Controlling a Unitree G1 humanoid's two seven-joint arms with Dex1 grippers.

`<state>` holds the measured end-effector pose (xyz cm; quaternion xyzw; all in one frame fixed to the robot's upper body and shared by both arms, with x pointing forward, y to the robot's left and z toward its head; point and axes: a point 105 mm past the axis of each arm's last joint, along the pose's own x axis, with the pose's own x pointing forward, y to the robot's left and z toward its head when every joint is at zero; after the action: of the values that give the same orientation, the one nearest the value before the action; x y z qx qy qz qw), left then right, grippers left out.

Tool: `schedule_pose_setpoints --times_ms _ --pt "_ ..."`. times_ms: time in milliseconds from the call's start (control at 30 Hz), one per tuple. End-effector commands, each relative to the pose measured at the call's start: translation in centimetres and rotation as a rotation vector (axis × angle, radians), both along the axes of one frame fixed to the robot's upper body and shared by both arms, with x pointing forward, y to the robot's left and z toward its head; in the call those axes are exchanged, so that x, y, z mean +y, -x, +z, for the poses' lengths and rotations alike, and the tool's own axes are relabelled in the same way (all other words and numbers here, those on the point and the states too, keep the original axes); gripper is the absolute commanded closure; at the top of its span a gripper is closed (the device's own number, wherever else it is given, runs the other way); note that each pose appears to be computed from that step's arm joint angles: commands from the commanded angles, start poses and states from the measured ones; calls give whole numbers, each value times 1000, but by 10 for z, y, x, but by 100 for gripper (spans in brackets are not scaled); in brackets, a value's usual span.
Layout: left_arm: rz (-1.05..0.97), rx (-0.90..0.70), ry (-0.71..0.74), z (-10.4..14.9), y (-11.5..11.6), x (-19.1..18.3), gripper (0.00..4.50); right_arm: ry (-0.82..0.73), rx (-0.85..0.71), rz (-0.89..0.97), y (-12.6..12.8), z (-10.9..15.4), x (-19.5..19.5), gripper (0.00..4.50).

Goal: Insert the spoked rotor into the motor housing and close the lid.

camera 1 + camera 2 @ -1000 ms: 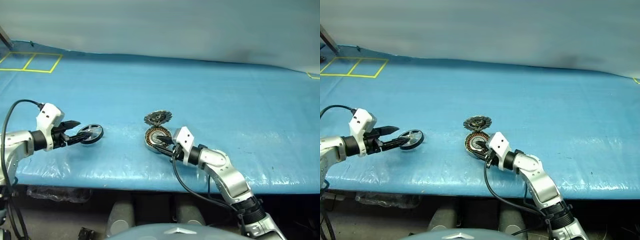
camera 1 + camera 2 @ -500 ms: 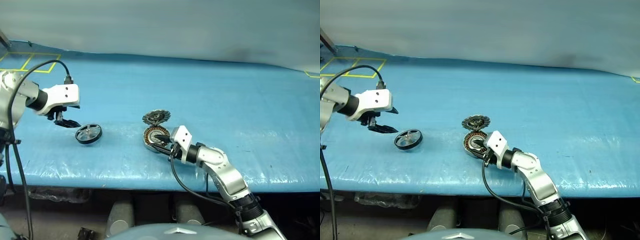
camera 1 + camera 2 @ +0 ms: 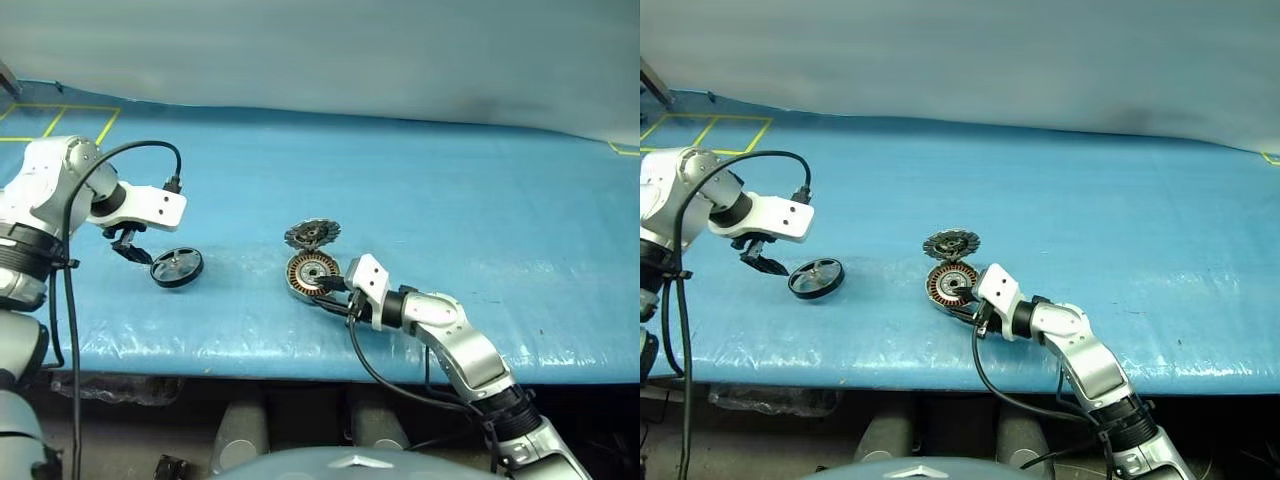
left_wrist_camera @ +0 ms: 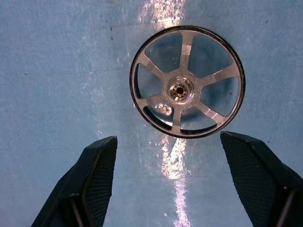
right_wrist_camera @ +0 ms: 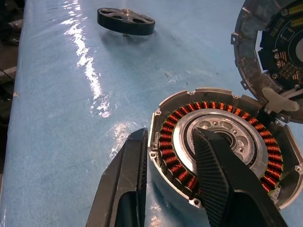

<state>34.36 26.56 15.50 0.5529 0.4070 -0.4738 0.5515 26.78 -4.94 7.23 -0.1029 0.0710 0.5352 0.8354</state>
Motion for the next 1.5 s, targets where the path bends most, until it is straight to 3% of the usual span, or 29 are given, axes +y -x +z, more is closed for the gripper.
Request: schedule_pose_setpoints --times_ms 33,1033,1133,1233,1500 --pt "-15 -19 8 10 -4 -4 70 -26 -40 9 0 14 3 293" --pt "-60 117 6 -37 12 -12 70 -30 -77 -44 -4 19 0 293" --pt "-63 113 8 -38 12 -13 129 -31 -81 -53 -5 20 -1 289" --pt "-63 98 12 -38 10 -13 224 -33 -81 -58 -5 20 -1 289" --pt "-67 102 5 -41 12 -10 224 -35 -86 -71 -7 20 -1 289"
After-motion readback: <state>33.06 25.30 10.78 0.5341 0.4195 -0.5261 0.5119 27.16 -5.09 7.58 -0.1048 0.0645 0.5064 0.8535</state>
